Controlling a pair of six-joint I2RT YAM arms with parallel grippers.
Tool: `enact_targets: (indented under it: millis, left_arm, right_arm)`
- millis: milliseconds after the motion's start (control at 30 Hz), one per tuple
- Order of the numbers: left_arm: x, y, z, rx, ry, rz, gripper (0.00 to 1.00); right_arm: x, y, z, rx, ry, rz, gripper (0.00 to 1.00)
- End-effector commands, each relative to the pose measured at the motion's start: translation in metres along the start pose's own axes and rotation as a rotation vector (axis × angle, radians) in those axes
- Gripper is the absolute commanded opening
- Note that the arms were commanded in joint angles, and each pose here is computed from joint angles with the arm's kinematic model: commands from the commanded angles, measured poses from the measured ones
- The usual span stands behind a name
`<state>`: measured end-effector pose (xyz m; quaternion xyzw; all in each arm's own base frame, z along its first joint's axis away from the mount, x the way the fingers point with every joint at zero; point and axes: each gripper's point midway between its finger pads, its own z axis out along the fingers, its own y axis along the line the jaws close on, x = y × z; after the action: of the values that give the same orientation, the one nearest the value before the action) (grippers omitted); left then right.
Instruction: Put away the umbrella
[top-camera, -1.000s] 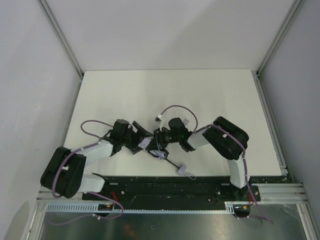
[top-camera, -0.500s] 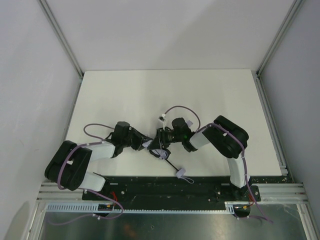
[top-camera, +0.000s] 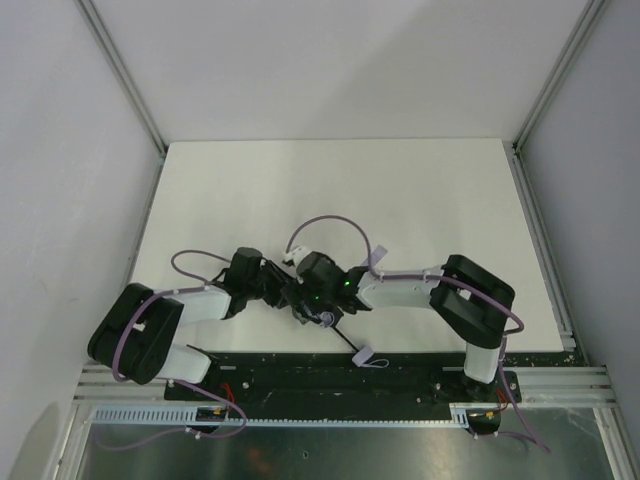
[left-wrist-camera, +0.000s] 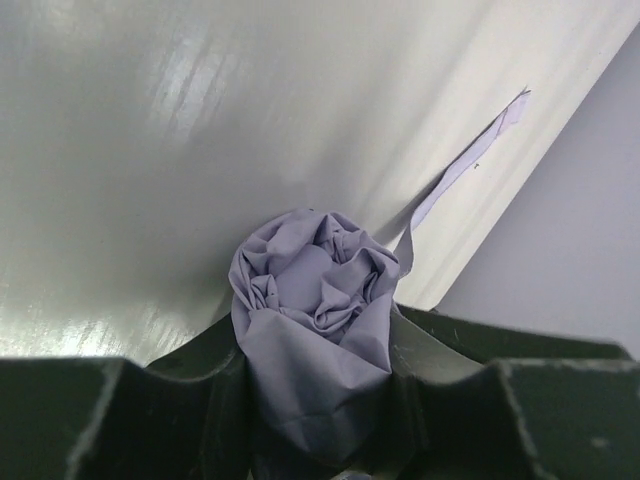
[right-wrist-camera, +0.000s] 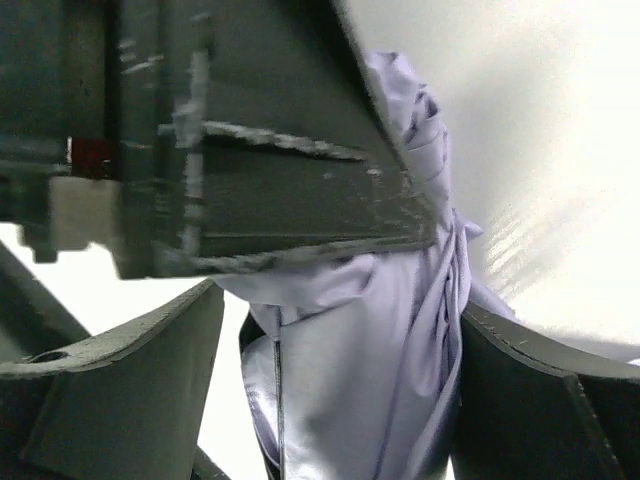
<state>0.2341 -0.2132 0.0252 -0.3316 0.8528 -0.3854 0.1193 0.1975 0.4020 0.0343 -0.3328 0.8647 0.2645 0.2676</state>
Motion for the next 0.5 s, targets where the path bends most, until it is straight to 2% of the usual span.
enact_targets:
  millis: [0, 67, 133, 300, 333, 400, 467]
  left_arm:
    - [0.001, 0.05, -0.002, -0.194, -0.027, -0.041, 0.0]
    - [0.003, 0.05, -0.002, -0.198, -0.022, -0.052, 0.0]
    - [0.003, 0.05, -0.002, -0.201, -0.018, -0.059, 0.0]
    - [0.006, 0.05, -0.005, -0.2, -0.012, -0.057, 0.0]
    - [0.006, 0.05, -0.005, -0.198, -0.013, -0.055, 0.0]
    - [0.006, 0.048, -0.007, -0.19, -0.012, -0.048, 0.02]
    - [0.006, 0.046, -0.007, -0.18, -0.013, -0.034, 0.18]
  right_arm:
    - [0.014, -0.03, -0.014, 0.393, 0.096, -0.225, 0.82]
    - [0.015, -0.037, -0.012, 0.499, 0.088, -0.263, 0.78]
    - [0.021, -0.045, -0.01, 0.573, 0.095, -0.274, 0.65]
    - [0.034, -0.052, 0.0, 0.547, 0.113, -0.233, 0.12]
    - [0.038, -0.052, 0.002, 0.515, 0.113, -0.215, 0.06]
    - [0.044, -0.051, 0.009, 0.417, 0.121, -0.155, 0.01]
    - [0.054, -0.049, 0.017, 0.292, 0.137, -0.079, 0.0]
